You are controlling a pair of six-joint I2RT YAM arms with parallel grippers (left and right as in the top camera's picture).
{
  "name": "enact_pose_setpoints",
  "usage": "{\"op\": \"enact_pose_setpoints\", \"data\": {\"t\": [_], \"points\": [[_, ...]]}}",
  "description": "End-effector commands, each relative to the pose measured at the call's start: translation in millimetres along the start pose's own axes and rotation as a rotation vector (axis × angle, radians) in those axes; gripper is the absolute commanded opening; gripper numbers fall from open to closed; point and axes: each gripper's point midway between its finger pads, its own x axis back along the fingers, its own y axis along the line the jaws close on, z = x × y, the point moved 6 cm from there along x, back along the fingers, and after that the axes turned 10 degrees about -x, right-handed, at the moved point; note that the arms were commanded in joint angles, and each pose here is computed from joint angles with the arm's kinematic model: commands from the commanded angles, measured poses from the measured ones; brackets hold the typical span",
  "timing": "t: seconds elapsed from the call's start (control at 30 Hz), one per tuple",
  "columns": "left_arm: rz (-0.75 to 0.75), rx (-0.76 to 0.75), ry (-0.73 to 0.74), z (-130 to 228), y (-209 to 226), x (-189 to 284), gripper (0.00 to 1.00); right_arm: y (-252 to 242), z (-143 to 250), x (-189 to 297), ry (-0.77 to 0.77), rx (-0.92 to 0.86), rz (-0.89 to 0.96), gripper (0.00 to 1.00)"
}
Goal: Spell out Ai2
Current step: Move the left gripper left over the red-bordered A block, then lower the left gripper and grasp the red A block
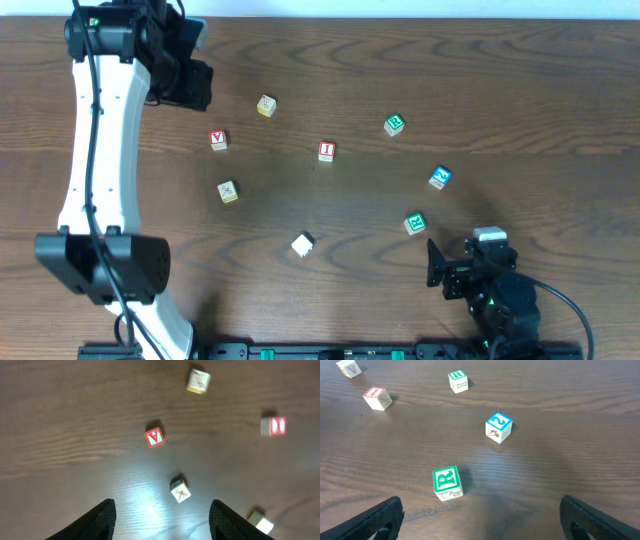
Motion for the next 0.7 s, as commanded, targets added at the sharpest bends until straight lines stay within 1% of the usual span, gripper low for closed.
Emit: {"op": "enact_pose_setpoints", "data": {"t": [0.0,0.2,0.27,0.4,0.53,0.67], "points": [[0.019,0.192,0.087,-1,9,-40,0.61,-2,3,-2,0.005,0.007,0.007,0.99],[0.081,0.223,0.230,1,11,-109,0.61,-2,3,-2,0.005,0.007,0.006,0.99],[0.086,0.244,0.263,1,14,-132,0.55,-2,3,-2,0.005,0.006,0.007,0.99],[0.082,0.315,0.293,1,18,-171,0.54,-2,3,-2,0.006,0.007,0.007,0.99],[0.058,0.312,0.286,-1,23,-185,0.55,-2,3,-2,0.006,0.006,0.007,0.99],[-0.010,0.360,0.308,3,29,-190,0.56,-2,3,-2,0.005,0.007,0.007,0.99]]}}
